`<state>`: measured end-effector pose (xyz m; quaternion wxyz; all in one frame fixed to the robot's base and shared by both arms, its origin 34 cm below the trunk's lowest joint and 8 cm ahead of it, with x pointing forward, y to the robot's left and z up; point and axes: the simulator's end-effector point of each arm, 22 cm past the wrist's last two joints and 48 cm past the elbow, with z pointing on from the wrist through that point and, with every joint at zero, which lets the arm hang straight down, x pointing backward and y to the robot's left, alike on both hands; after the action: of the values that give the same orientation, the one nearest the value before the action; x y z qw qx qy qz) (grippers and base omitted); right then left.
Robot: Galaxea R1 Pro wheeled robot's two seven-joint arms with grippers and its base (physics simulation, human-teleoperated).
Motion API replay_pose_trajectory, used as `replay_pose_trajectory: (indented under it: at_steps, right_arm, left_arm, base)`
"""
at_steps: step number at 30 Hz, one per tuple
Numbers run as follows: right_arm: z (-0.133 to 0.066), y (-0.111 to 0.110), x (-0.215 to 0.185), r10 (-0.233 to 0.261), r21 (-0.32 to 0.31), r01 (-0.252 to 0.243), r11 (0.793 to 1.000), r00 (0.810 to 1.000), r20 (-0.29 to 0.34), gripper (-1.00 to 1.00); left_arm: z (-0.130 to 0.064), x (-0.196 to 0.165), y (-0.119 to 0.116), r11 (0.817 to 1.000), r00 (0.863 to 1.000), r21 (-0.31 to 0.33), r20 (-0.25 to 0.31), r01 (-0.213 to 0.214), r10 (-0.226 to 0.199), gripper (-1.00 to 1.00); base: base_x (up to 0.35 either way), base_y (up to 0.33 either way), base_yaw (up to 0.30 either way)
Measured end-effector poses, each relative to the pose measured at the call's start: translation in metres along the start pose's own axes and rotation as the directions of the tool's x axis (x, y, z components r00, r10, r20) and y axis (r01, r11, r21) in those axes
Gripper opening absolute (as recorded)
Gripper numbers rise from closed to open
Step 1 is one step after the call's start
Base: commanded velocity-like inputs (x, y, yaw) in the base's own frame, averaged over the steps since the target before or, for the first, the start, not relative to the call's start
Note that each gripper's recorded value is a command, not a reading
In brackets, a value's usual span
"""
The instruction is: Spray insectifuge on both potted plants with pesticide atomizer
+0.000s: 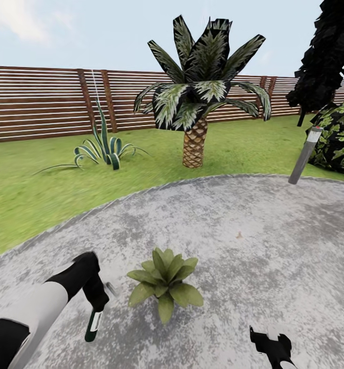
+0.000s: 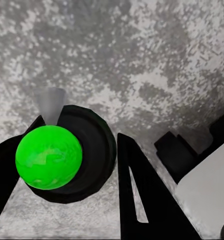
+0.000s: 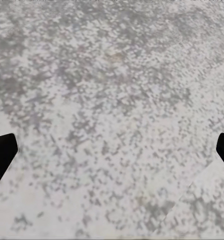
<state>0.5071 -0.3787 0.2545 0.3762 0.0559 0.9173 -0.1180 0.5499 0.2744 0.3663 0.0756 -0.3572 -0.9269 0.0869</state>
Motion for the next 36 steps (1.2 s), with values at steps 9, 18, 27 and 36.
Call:
replay_pose_trajectory:
  at_steps: [9,18,27,36]
  right_arm:
    - [0.0,0.0,0.002,-0.003,-0.002,0.003,1.0,1.0,-0.005,1.0]
    - [-0.001,0.0,0.003,-0.003,-0.001,0.003,1.0,1.0,-0.006,1.0]
    - [-0.005,-0.005,0.017,-0.015,-0.001,0.015,1.0,1.0,-0.023,1.0]
    - [-0.006,-0.008,0.02,-0.019,0.002,0.019,1.0,0.999,-0.027,1.0]
  left_arm:
    - [0.006,0.007,-0.001,1.0,1.0,-0.006,-0.03,-0.002,0.001,-1.0]
    - [0.032,0.039,-0.011,1.0,0.997,0.029,-0.077,0.006,-0.004,-1.0]
    - [0.027,0.027,-0.013,1.0,0.997,0.011,-0.072,-0.01,0.011,-1.0]
    - [0.027,0.029,-0.012,1.0,0.997,0.008,-0.074,-0.015,0.016,-1.0]
  base:
    - [0.182,0.046,-0.132]
    - [0.002,0.0,-0.02]
    - [0.08,0.028,0.0]
    - [0.014,0.005,0.0]
